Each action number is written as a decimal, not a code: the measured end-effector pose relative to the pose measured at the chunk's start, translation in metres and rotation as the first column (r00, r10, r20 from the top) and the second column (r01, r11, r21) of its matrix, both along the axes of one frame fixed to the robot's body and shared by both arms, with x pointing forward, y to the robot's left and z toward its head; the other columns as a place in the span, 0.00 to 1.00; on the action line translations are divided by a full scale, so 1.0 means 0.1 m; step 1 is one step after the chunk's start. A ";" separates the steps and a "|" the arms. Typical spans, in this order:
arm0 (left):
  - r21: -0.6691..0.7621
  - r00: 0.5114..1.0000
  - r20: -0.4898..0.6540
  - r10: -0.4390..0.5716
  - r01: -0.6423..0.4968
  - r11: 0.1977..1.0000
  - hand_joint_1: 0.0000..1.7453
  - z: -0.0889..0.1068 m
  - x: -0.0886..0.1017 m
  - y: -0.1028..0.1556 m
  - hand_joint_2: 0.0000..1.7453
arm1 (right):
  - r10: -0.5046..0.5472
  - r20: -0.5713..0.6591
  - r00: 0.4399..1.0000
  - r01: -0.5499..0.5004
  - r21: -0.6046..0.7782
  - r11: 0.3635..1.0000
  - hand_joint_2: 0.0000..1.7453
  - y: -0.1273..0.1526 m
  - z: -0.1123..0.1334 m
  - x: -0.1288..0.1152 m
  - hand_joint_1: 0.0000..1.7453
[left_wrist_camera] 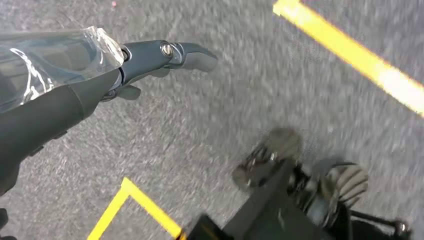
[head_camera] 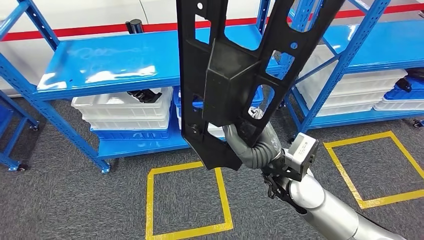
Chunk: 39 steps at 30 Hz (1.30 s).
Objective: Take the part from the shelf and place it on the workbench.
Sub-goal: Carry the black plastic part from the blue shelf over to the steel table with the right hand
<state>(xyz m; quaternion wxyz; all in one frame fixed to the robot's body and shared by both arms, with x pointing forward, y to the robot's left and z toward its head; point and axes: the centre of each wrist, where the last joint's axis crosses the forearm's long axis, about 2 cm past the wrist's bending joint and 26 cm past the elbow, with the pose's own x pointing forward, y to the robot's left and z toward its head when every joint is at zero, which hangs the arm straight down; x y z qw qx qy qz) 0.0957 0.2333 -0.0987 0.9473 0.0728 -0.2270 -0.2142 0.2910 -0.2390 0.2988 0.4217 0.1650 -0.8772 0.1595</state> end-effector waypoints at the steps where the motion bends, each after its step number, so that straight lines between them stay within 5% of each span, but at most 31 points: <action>1: -0.001 1.000 -0.001 0.000 0.000 1.000 0.00 0.00 0.00 0.00 1.00 | 0.000 -0.001 1.000 0.000 0.000 1.000 1.00 0.00 0.00 0.00 1.00; 29: 0.003 1.000 -0.001 -0.005 0.005 1.000 0.00 -0.01 -0.04 0.00 1.00 | 0.014 -0.032 0.999 -0.013 0.032 0.999 1.00 -0.03 0.00 0.02 1.00; 39: -0.005 1.000 -0.007 0.017 -0.017 1.000 0.00 -0.03 -0.13 0.00 1.00 | -0.043 -0.047 0.998 0.043 0.011 0.999 1.00 -0.21 -0.18 -0.12 1.00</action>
